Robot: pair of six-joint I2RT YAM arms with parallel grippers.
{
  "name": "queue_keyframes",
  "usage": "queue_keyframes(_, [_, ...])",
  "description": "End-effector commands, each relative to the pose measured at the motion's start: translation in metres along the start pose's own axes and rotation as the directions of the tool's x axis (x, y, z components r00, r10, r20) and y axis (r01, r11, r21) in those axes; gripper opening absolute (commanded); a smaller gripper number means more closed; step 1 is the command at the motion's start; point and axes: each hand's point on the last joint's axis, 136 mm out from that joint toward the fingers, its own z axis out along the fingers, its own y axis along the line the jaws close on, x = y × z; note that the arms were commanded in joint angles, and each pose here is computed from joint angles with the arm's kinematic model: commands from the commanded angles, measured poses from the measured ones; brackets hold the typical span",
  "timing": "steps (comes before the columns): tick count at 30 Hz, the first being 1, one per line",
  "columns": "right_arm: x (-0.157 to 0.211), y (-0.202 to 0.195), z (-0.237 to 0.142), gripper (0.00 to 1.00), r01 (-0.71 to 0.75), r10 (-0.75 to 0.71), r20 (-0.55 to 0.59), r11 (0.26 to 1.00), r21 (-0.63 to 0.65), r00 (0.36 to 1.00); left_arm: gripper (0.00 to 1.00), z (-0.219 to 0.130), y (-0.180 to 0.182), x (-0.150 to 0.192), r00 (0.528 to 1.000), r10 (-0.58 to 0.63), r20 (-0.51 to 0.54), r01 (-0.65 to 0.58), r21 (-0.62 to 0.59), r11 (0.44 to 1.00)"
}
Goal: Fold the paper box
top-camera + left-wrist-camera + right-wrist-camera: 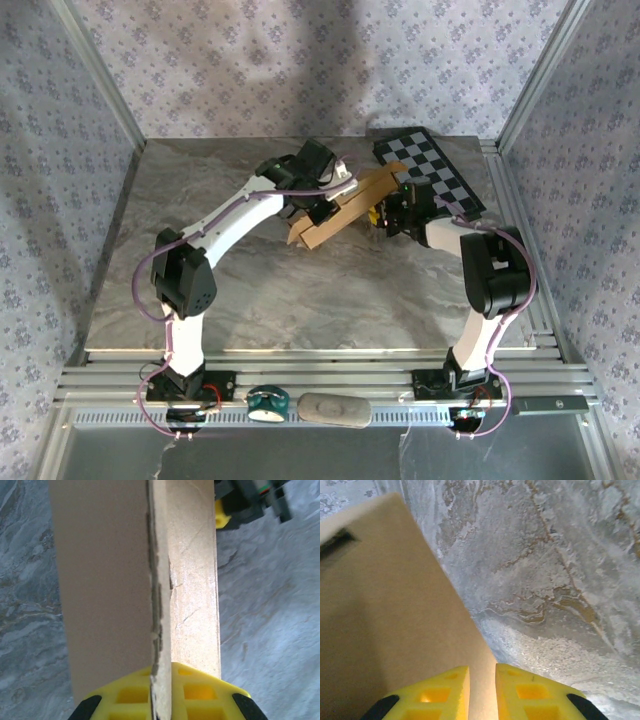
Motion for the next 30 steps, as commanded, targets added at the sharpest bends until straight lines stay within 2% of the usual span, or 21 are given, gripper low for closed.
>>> queue_keyframes(1, [0.010, 0.043, -0.011, 0.20, 0.014, -0.013, 0.005, 0.992, -0.123, 1.000, 0.00, -0.001, -0.031, -0.011, 0.999, -0.046, 0.010, 0.044, 0.126, 0.991])
queue_keyframes(5, [0.019, 0.057, -0.022, 0.19, 0.013, -0.012, 0.012, 0.992, -0.129, 1.000, 0.00, -0.006, -0.036, -0.025, 0.992, -0.121, 0.025, 0.116, 0.169, 0.979])
queue_keyframes(9, [0.030, 0.056, -0.036, 0.17, -0.003, 0.005, 0.021, 0.997, -0.083, 1.000, 0.00, -0.008, -0.041, -0.032, 0.980, -0.199, -0.010, 0.197, 0.213, 0.957])
queue_keyframes(15, [0.045, 0.050, -0.057, 0.16, 0.001, 0.001, 0.055, 1.000, -0.027, 0.998, 0.00, -0.015, -0.053, -0.042, 0.949, -0.314, -0.039, 0.311, 0.297, 0.903])
queue_keyframes(18, [0.053, 0.049, -0.064, 0.15, 0.008, -0.007, 0.063, 1.000, -0.005, 0.998, 0.00, -0.019, -0.060, -0.044, 0.925, -0.374, -0.066, 0.371, 0.360, 0.856])
queue_keyframes(23, [0.066, 0.040, -0.075, 0.14, 0.028, -0.032, 0.071, 0.998, 0.059, 0.997, 0.00, -0.016, -0.071, -0.038, 0.885, -0.445, -0.137, 0.457, 0.435, 0.776])
queue_keyframes(30, [0.075, 0.036, -0.052, 0.15, 0.039, -0.041, 0.032, 0.996, 0.079, 0.999, 0.04, -0.001, -0.061, -0.013, 0.854, -0.482, -0.197, 0.519, 0.403, 0.754])
